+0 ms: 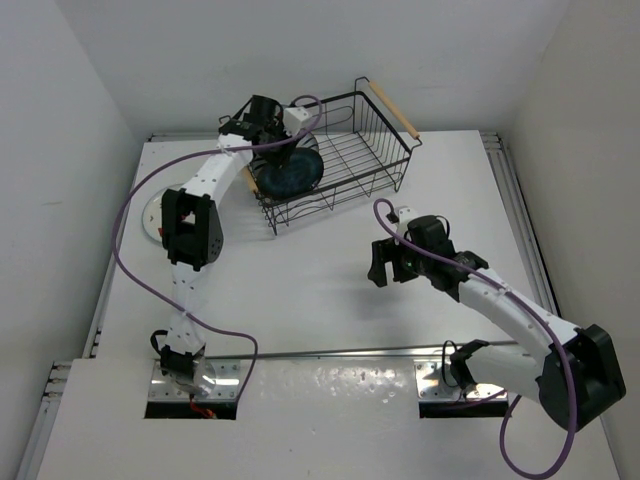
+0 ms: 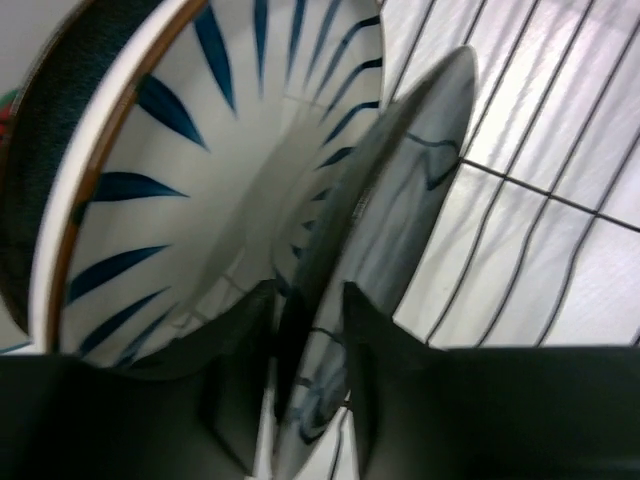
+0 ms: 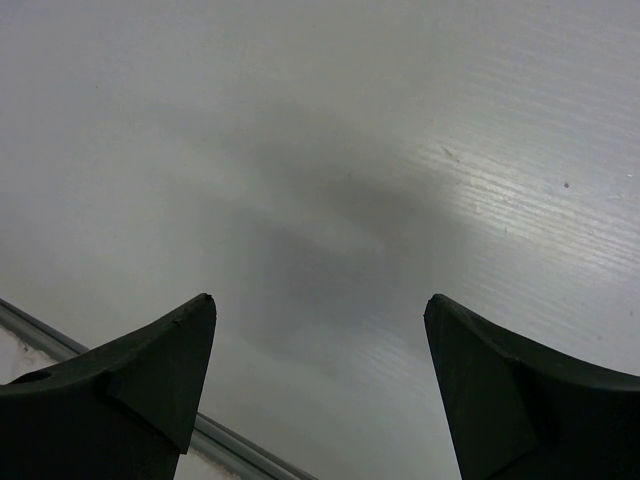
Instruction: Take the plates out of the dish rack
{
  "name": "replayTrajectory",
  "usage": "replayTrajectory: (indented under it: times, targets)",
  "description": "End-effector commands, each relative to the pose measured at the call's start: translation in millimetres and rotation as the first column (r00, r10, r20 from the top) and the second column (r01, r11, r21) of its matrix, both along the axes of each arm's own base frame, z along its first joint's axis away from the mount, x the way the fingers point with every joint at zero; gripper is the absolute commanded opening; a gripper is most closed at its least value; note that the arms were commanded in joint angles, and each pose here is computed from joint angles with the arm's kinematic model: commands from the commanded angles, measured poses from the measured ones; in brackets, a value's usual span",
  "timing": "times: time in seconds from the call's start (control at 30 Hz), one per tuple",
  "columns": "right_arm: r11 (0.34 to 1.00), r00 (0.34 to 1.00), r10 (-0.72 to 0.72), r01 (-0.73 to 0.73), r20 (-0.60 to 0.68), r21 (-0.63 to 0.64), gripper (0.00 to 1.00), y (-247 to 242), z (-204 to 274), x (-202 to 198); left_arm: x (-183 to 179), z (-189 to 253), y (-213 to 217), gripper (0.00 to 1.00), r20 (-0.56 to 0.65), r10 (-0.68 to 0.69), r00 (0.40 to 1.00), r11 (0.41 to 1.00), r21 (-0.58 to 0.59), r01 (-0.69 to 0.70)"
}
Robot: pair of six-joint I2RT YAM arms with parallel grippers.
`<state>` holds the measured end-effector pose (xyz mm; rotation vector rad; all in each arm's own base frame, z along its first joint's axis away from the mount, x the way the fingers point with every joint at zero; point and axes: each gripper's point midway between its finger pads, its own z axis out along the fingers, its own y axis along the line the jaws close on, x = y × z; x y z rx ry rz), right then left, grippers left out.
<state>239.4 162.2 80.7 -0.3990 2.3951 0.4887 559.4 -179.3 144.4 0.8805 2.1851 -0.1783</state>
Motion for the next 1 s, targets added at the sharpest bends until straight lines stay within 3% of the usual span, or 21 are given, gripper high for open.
replayTrajectory:
  times: [0.0,0.23,0.37,0.77,0.97]
  targets:
    - [1.000,0.999,0.010,-0.011,0.032,0.020,0.84,6.2,15.1,7.5,1.6,-1.5,-9.8,0.35,0.018,-0.036,0.999,0.999,-0.009,0.037]
    - [1.000,0.999,0.014,-0.014,0.040,0.014,0.84,5.7,17.9,8.0,-5.8,-8.5,-11.2,0.18,-0.014,-0.075,0.997,0.997,-0.011,0.075]
    - [1.000,0.999,0.017,-0.018,0.045,0.015,0.84,7.3,20.6,10.4,-5.6,3.3,-12.5,0.00,0.015,-0.072,0.997,0.997,0.003,0.072]
    - [0.999,0.998,0.020,-0.022,0.066,0.036,0.84,12.3,32.3,15.9,-0.2,109.7,-1.3,0.00,0.287,-0.074,0.955,0.997,0.041,0.065]
    - [0.999,0.997,0.027,-0.030,0.079,0.037,0.84,13.7,37.4,17.2,-10.5,137.7,-1.9,0.00,0.349,-0.081,0.934,0.997,0.029,0.075]
